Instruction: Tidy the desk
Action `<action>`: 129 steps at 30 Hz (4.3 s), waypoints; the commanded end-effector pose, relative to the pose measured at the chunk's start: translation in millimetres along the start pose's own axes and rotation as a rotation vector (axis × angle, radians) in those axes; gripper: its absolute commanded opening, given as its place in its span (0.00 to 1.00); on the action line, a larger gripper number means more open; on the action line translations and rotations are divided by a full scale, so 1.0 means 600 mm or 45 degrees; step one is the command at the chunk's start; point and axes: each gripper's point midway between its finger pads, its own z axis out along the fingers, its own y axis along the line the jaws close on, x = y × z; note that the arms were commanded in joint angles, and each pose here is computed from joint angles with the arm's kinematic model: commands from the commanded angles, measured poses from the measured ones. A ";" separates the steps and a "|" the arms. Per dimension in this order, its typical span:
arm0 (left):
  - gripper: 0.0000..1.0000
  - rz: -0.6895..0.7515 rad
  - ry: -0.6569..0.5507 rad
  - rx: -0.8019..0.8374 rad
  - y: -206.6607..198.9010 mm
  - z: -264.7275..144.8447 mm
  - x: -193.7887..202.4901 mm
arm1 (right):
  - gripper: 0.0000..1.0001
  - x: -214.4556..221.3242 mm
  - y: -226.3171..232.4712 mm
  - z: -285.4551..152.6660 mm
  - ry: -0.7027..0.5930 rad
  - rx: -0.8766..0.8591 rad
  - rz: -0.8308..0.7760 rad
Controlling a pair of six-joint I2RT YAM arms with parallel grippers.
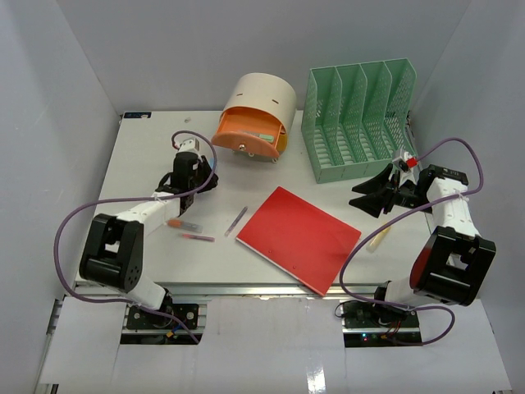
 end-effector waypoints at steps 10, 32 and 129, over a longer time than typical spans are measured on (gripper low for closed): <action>0.14 -0.238 -0.241 0.178 -0.033 -0.180 -0.069 | 0.60 -0.031 0.009 0.002 -0.100 0.002 -0.039; 0.13 0.929 -0.479 0.613 -0.259 -0.225 -0.337 | 0.60 -0.032 0.011 0.002 -0.104 0.002 -0.037; 0.72 -0.986 0.512 -0.734 0.189 -0.174 0.106 | 0.76 0.000 -0.053 -0.012 0.202 0.448 -0.064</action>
